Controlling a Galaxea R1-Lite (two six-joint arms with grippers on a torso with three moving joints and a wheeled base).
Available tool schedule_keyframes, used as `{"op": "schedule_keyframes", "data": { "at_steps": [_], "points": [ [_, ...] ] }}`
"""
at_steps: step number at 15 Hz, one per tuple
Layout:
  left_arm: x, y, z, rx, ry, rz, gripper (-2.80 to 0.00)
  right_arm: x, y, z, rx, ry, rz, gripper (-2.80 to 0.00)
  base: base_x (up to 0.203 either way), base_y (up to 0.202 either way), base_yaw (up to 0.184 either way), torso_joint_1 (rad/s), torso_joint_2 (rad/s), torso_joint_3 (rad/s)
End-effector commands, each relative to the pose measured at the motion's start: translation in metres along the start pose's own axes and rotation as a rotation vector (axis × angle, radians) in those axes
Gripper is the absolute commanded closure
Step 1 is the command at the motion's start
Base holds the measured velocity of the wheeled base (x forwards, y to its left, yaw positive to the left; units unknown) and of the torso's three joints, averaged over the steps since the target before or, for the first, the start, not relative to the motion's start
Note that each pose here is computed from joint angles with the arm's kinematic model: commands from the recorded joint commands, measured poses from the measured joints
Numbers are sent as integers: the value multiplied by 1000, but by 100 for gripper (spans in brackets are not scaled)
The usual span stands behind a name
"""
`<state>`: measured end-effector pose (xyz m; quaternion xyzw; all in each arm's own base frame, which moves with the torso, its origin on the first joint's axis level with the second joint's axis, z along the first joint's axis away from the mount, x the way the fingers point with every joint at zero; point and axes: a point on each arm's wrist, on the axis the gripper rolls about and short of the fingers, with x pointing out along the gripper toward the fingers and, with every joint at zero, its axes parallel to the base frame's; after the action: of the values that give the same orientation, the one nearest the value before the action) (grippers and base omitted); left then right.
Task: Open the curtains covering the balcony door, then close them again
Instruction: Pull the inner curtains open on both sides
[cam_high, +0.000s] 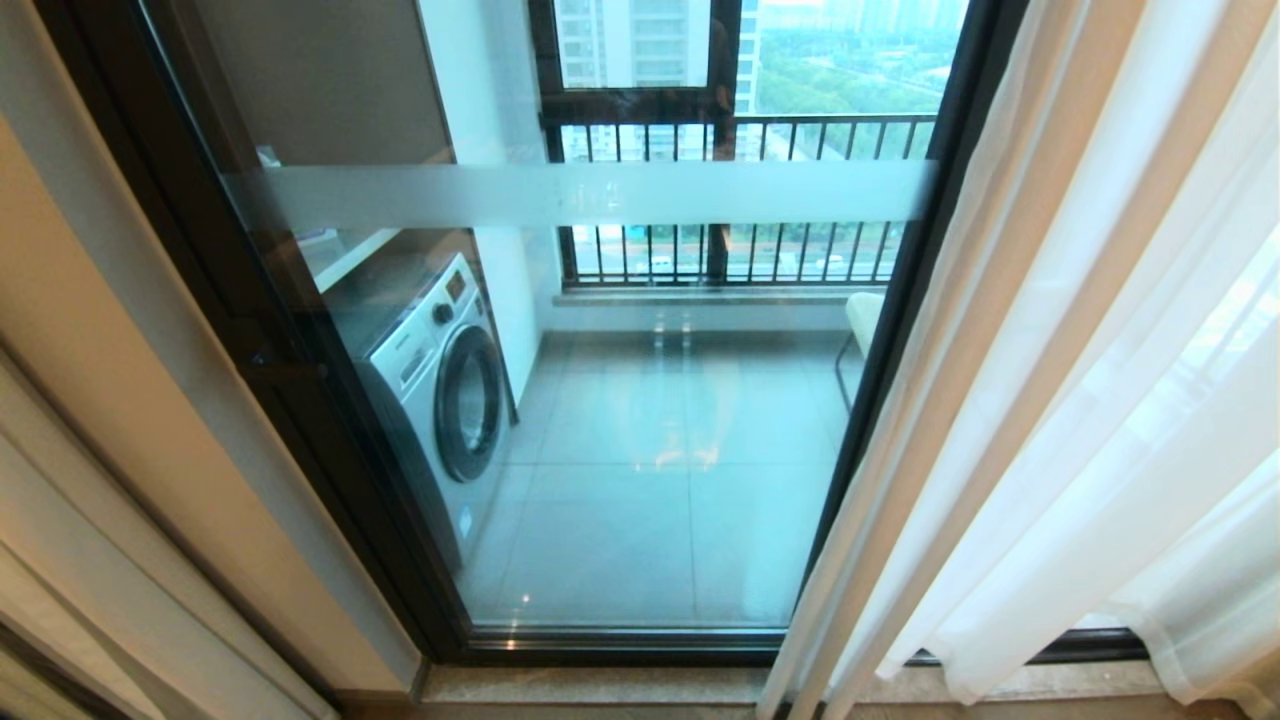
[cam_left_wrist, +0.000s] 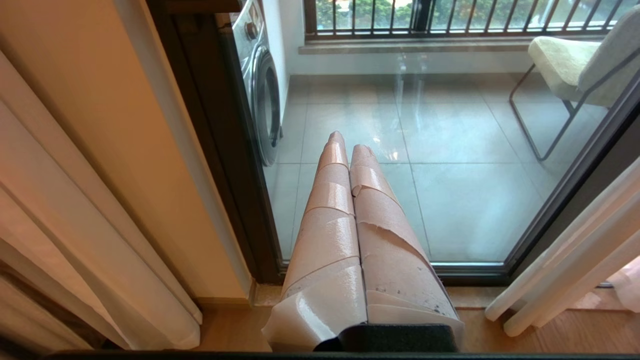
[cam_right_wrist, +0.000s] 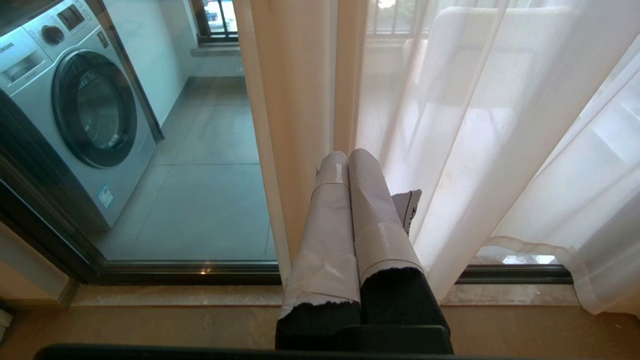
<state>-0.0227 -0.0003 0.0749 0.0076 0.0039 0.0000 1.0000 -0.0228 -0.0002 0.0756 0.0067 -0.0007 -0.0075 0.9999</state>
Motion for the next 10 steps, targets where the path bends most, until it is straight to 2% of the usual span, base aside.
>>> {"op": "schedule_keyframes", "data": {
  "at_steps": [1,4,7,10],
  "points": [
    [0,0,0,0,0,0,0,0,0,0,-1,0,-1,0,0,0,0,0,0,0],
    [0,0,0,0,0,-1,0,0,0,0,-47,3,7,0,0,0,0,0,0,0],
    [0,0,0,0,0,-1,0,0,1,-1,-175,0,64,0,0,0,0,0,0,0],
    [0,0,0,0,0,-2,0,2,1,0,-231,16,66,0,0,0,0,0,0,0]
  ]
}}
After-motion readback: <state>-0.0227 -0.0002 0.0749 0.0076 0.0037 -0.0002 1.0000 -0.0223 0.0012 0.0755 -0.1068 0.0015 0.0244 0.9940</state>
